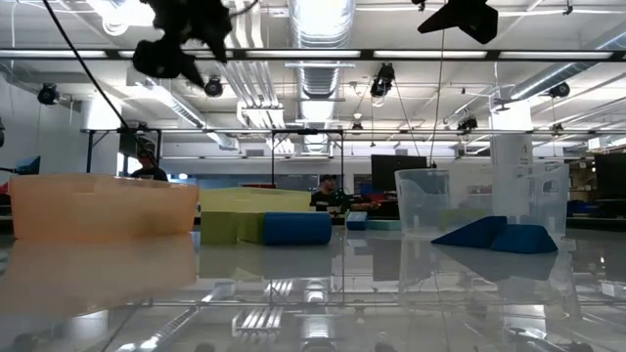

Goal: Sort & place blocks by color
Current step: Put the green block into the transparent bin

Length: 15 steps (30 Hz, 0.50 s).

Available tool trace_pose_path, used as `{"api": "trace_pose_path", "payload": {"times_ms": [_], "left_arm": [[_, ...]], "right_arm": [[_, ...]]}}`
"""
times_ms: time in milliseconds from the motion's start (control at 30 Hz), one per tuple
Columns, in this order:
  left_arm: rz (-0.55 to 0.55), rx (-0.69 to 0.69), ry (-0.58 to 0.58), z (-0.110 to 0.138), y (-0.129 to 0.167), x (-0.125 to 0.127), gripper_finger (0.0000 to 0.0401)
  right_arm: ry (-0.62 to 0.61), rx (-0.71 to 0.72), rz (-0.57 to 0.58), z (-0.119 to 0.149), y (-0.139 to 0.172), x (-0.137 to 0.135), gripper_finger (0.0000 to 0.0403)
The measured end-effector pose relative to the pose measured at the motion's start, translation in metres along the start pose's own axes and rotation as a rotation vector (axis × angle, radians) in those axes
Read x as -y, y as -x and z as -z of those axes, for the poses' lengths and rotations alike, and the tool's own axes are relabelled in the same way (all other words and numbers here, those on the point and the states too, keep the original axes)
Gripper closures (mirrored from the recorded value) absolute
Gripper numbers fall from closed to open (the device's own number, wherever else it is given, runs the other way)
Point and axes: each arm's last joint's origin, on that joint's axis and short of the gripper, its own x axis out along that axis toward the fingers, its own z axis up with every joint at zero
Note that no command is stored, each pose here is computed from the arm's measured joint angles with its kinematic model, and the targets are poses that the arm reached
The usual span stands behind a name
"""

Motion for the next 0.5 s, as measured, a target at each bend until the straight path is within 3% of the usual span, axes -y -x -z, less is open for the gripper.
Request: {"api": "trace_pose_path", "payload": {"times_ms": [67,233,400,500], "left_arm": [[0.067,0.04,-0.067,0.007,0.002,0.014,0.018],[0.19,0.096,-0.197,0.03,0.008,0.043,0.018],[0.284,0.106,-0.299,0.051,0.007,0.066,0.018],[0.286,0.061,-0.34,0.064,-0.002,0.075,0.018]], "right_arm": [[-0.003,0.025,0.012,-0.001,0.0,0.0,0.0199],[-0.054,0.248,0.117,-0.016,-0.004,-0.003,0.0199],[-0.09,0.327,0.1,-0.022,-0.003,-0.007,0.0199],[-0.097,0.344,0.085,-0.024,-0.002,-0.008,0.0199]]}}
